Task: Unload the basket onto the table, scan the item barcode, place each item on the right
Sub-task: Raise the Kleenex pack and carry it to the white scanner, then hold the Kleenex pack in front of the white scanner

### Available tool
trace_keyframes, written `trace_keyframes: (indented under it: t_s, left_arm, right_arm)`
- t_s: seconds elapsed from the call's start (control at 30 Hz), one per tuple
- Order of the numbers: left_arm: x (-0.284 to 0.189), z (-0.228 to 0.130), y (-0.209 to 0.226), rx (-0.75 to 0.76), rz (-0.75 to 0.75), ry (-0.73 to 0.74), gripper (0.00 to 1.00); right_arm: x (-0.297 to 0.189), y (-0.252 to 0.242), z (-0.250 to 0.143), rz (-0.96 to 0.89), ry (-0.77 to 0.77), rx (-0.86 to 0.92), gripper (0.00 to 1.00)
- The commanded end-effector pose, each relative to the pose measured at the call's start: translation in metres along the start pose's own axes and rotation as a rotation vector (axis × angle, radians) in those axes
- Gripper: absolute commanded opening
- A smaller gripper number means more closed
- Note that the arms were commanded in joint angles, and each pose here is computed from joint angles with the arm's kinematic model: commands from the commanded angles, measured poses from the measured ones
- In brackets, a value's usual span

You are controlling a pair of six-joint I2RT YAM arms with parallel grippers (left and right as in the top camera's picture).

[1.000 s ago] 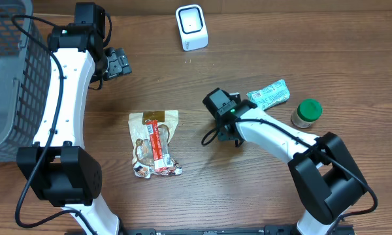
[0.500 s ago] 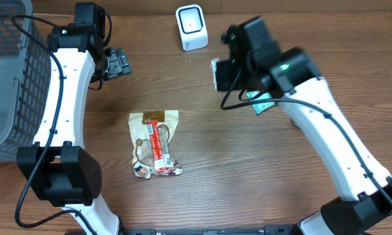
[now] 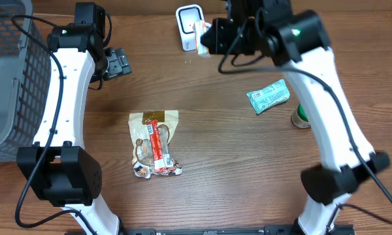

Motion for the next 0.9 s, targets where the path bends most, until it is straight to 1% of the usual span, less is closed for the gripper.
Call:
trace_keyframes:
  t_s: [0.0, 0.2, 0.3, 0.4, 0.5, 0.7, 0.87]
  left_arm:
    - [-0.004, 0.003, 0.002, 0.008, 0.005, -0.017, 1.00]
    - [-0.004, 0.003, 0.002, 0.008, 0.005, -0.017, 1.00]
    - [-0.004, 0.003, 0.002, 0.008, 0.005, -0.017, 1.00]
    - [-0.004, 0.003, 0.002, 0.008, 0.005, -0.017, 1.00]
    - [-0.004, 0.003, 0.002, 0.008, 0.005, -0.017, 1.00]
    - [-0.004, 0.003, 0.002, 0.008, 0.005, -0.017, 1.00]
    - [-0.004, 0.003, 0.002, 0.008, 0.005, -0.017, 1.00]
  right_arm:
    - [0.037, -0.028, 0.012, 0.025, -0.002, 0.031, 0.04]
    - [0.100, -0.079, 0.030, 0.051, -0.056, 0.088, 0.04]
    - [0.127, -0.102, 0.034, 0.106, -0.073, 0.142, 0.04]
    - [0.151, -0.121, 0.039, 0.206, -0.103, 0.190, 0.04]
    - [0.171, -0.140, 0.042, 0.257, -0.128, 0.281, 0.04]
    - [0.207, -0.164, 0.043, 0.314, -0.187, 0.399, 0.04]
    - [0.227, -0.169, 0.046, 0.363, -0.237, 0.458, 0.04]
Point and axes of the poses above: each gripper's point midway between its finger pads, its own x axis out along the fingers, its own y axis along the line the jaws close on, z = x × y, the point moved 5 cm from there along -x, back along the fingers, and after that the axes turned 8 degrees about -x, right-handed, at the moved point
